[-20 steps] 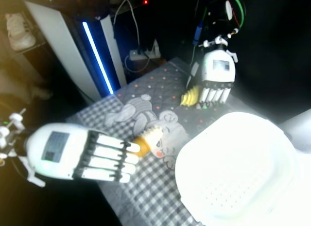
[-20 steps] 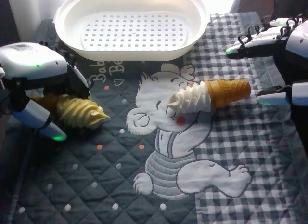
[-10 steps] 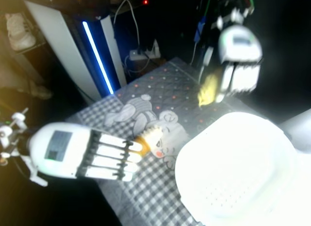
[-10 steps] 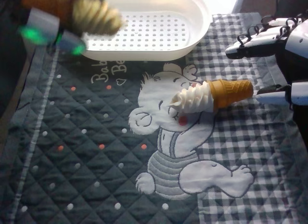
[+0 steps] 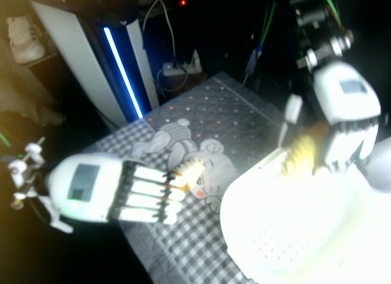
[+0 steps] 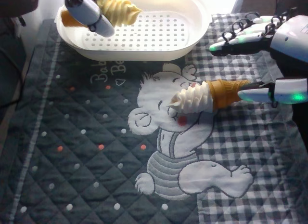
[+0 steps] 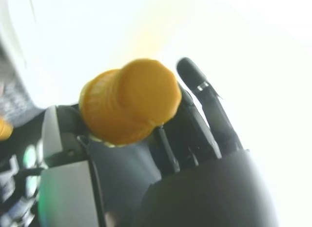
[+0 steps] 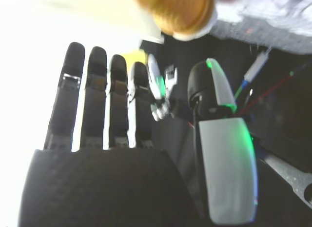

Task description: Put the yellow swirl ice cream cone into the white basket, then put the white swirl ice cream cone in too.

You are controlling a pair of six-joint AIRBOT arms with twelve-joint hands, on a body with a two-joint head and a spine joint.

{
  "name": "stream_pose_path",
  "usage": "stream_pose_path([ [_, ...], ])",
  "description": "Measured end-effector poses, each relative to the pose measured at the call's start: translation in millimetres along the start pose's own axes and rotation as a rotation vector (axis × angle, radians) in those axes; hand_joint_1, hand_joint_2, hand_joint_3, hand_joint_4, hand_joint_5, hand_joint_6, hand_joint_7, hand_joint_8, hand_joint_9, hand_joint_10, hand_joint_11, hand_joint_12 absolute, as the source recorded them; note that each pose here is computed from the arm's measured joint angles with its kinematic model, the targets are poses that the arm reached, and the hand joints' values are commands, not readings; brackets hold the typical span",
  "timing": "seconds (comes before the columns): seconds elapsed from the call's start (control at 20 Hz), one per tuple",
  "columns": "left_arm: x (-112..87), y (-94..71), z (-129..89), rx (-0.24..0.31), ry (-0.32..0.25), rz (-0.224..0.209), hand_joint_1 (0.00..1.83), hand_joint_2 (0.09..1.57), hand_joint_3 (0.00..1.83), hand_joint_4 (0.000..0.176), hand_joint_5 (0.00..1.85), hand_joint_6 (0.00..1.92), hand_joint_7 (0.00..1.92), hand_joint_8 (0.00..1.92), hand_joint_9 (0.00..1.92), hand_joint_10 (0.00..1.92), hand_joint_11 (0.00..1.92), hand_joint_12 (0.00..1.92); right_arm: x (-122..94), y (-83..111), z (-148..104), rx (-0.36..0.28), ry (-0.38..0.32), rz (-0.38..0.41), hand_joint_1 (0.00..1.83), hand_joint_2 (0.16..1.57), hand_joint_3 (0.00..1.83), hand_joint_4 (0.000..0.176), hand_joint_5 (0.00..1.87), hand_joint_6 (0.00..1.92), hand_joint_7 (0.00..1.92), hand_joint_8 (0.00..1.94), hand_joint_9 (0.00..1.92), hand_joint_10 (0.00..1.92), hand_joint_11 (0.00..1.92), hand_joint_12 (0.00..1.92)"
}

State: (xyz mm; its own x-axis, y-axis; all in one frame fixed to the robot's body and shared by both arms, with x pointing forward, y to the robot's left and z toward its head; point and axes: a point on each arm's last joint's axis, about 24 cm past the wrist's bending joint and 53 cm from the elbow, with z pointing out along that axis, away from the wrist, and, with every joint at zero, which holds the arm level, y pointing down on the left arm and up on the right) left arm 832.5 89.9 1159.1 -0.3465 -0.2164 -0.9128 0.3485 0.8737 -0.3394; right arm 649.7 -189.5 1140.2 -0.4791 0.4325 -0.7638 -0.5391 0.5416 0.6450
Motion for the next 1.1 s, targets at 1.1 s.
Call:
stream_pose_path([
  [1.1,7.8,-23.0,-192.6,0.329,-0.158,-0.105,0.84,0.88,0.0,0.0,0.53,0.0,0.49,0.0,0.44,0.01,0.01,1.01,35.4,6.8,46.3,-0.01,0.188,-0.08,0.91,1.03,0.0,0.0,0.56,0.0,0.68,0.0,0.71,0.01,0.31,1.04],
])
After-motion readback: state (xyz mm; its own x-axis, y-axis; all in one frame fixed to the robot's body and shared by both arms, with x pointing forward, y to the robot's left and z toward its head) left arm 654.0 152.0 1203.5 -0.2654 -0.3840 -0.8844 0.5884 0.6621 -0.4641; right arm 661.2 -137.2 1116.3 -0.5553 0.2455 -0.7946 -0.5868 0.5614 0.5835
